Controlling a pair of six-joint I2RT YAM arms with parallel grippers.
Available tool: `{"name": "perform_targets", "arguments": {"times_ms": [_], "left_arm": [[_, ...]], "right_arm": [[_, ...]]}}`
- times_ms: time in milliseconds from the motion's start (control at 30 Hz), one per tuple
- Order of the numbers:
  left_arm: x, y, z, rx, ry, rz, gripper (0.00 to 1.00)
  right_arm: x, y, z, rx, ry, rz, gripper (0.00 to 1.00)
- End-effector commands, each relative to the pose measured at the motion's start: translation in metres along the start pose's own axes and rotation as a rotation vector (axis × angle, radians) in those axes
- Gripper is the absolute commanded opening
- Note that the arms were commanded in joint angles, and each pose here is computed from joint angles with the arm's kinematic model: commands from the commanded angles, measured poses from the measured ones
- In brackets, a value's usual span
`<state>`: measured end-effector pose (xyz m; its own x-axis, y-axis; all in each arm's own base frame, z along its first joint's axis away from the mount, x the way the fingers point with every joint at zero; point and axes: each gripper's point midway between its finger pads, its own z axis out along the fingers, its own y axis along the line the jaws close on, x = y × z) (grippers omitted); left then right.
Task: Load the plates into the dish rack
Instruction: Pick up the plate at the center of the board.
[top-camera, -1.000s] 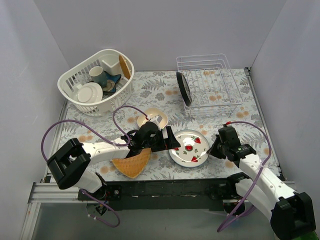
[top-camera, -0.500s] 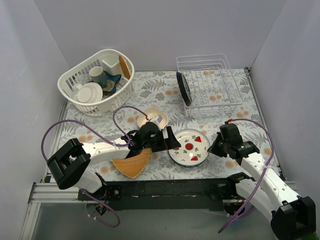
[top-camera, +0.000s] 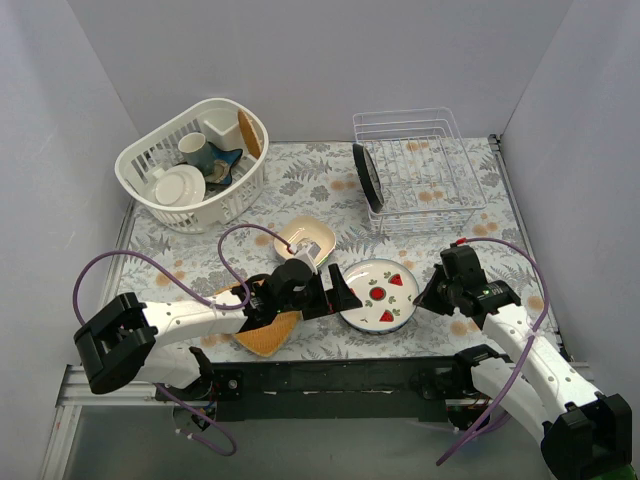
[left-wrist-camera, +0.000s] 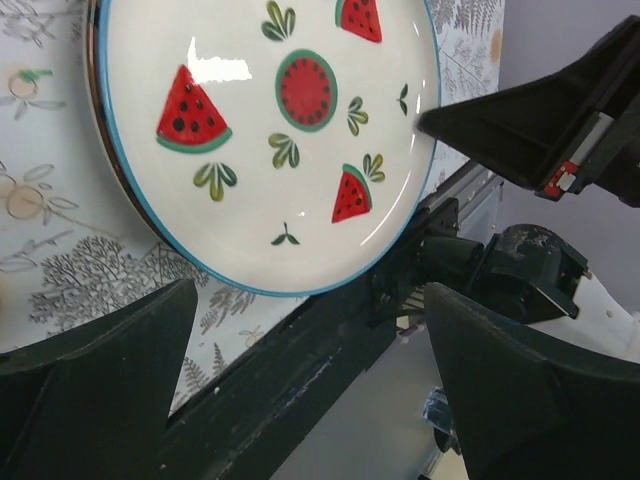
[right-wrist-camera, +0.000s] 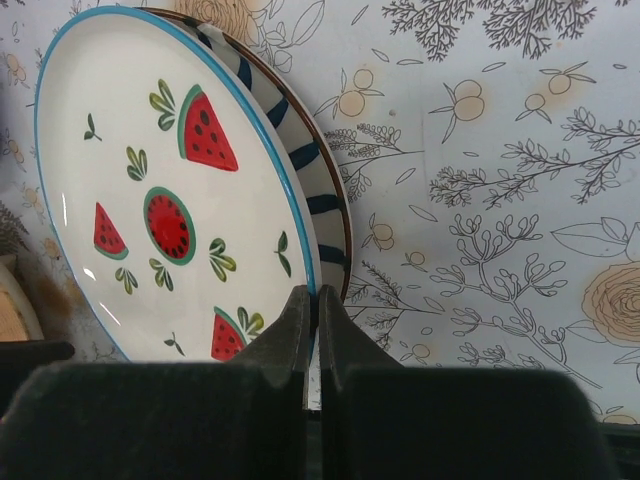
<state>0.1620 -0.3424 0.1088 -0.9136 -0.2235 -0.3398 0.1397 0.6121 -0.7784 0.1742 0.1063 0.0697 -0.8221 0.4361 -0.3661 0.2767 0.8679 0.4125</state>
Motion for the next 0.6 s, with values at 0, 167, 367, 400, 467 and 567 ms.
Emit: {"name": "perform_targets", "arguments": {"times_ms": [0, 167, 367, 400, 467, 567], "left_arm": [[0.015, -0.012, -0.011, 0.031, -0.01, -0.067, 0.97], [0.028, -0.023, -0.011, 0.053, -0.03, -0.099, 0.97], [0.036, -0.025, -0.01, 0.058, -0.067, -0.139, 0.97], [0.038, -0.023, -0.008, 0.05, -0.07, -0.142, 0.96], [0.04, -0.023, -0.006, 0.042, -0.079, -0.16, 0.93], [0.043, -0.02, 0.0, 0.025, -0.097, -0.181, 0.88]], "right_arm": [[-0.012, 0.034, -0.013, -0.139, -0.023, 0.027, 0.01], [-0.009, 0.04, -0.017, -0.175, -0.01, 0.049, 0.01], [0.004, 0.046, -0.019, -0.236, 0.037, 0.092, 0.01], [0.006, 0.045, -0.018, -0.233, 0.044, 0.096, 0.01], [0.006, 0.045, -0.021, -0.243, 0.039, 0.094, 0.01], [0.007, 0.045, -0.024, -0.249, 0.033, 0.09, 0.01]]}}
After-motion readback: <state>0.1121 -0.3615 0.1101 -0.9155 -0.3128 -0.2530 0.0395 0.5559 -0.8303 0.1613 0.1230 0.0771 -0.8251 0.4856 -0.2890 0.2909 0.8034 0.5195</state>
